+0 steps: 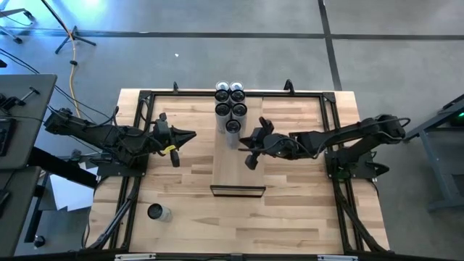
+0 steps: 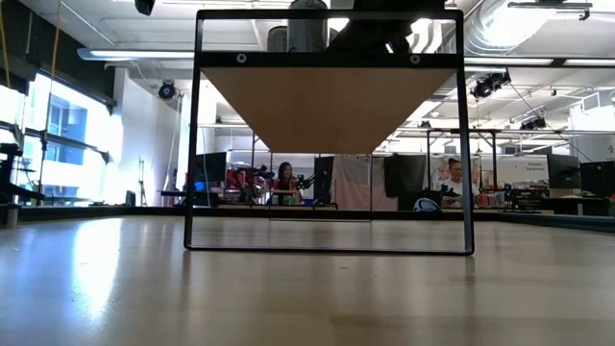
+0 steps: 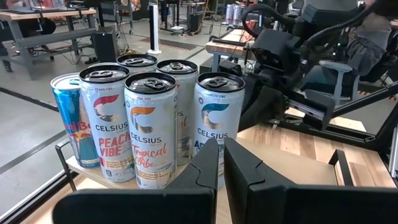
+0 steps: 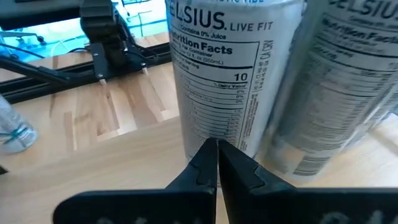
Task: Place canned beverage on shelf
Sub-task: Put the right white blue soda can on the shelf
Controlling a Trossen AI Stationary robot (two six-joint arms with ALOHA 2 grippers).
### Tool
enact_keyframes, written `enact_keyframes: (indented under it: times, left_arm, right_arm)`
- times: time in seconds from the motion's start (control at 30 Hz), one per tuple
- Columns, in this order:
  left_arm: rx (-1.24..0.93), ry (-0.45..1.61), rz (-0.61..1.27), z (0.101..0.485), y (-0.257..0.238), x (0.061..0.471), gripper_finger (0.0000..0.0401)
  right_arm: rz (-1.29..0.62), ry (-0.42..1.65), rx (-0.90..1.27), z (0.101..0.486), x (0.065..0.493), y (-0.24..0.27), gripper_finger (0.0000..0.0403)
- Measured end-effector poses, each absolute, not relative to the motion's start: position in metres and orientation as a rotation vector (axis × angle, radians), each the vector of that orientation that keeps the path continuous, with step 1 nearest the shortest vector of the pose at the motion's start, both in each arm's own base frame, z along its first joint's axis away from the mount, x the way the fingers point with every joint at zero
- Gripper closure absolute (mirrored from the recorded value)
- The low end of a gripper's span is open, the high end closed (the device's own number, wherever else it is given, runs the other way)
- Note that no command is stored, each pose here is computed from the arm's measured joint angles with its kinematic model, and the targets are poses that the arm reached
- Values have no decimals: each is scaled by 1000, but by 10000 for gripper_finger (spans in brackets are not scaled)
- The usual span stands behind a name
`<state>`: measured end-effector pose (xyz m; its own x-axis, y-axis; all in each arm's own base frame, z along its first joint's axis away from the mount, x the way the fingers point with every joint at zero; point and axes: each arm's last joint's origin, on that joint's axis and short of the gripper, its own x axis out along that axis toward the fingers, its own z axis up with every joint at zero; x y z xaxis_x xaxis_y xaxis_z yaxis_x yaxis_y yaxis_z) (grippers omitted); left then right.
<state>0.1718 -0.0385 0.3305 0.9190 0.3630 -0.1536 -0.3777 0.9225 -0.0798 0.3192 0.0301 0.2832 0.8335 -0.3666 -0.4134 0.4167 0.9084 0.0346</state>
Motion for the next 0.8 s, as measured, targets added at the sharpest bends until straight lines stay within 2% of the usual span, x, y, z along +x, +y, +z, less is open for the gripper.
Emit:
enact_keyframes:
  times: [0.8]
  left_arm:
    - [-109,137,381,331,-38,172,401]
  right_arm:
    - [-362,369,146,277,335,16,403]
